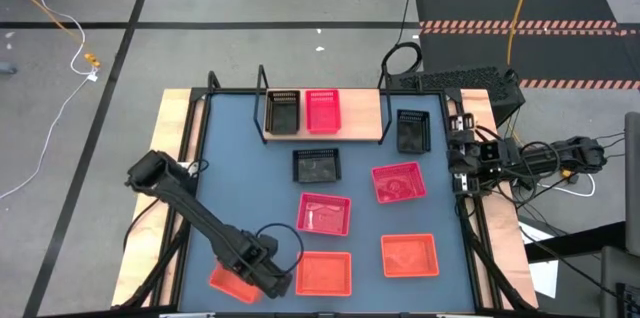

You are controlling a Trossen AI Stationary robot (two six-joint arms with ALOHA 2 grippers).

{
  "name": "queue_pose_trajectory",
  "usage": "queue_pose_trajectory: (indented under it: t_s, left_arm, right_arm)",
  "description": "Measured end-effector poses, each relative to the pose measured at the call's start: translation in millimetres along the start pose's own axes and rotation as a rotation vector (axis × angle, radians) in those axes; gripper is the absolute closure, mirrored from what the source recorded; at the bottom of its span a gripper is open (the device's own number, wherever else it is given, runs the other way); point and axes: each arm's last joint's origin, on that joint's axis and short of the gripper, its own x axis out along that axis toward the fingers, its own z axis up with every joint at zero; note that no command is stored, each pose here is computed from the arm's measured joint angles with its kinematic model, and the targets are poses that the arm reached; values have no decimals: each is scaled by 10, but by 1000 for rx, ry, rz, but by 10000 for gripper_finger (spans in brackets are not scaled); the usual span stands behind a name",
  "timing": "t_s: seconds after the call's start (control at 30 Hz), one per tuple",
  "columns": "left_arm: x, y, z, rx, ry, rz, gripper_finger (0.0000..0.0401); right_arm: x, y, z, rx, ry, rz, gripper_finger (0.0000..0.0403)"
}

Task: Stack baskets on shelf by color
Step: Put the left orange bin on the shelf

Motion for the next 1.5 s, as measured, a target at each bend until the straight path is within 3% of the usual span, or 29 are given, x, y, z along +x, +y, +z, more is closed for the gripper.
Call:
queue_pose_trajectory:
  t_s: [0.27, 0.37, 0.47, 0.63, 0.8, 1.0, 1.13, 1.23, 1.37, 1.5]
  left_arm:
    - [-933, -47, 49, 63, -53, 105, 394]
    - [-1194, -24, 161, 154, -139, 131, 394]
    - [-1375, -67, 326, 349, -241, 110, 394]
    - [-1663, -170, 639, 774, -544, 148, 393]
    - [-1869, -305, 1168, 1021, -884, 339, 393]
    - [-2060, -390, 2095, 1102, -1062, 333, 393]
    - [-2137, -272, 2734, 1077, -1123, 188, 393]
    - [-2065, -158, 3168, 1049, -1121, 140, 394]
    - [-1896, -100, 3599, 1028, -1091, 184, 393]
    - [-1727, -124, 3808, 1017, -1049, 206, 392]
  right_arm:
    - [0, 0, -6, -71, 7, -1, 298]
    - [0, 3, -23, -70, 24, 2, 298]
    - [-1, 6, -44, -31, 46, 5, 298]
    - [-5, 13, -93, 55, 99, 6, 298]
    - [-18, 2, -177, 98, 193, -70, 298]
    - [-51, -28, -278, 43, 320, -218, 298]
    - [-82, -56, -332, -25, 404, -339, 298]
    - [-113, -65, -364, -50, 468, -391, 298]
    - [-127, -81, -320, -57, 463, -431, 298]
    - [-118, -98, -198, -41, 382, -438, 298]
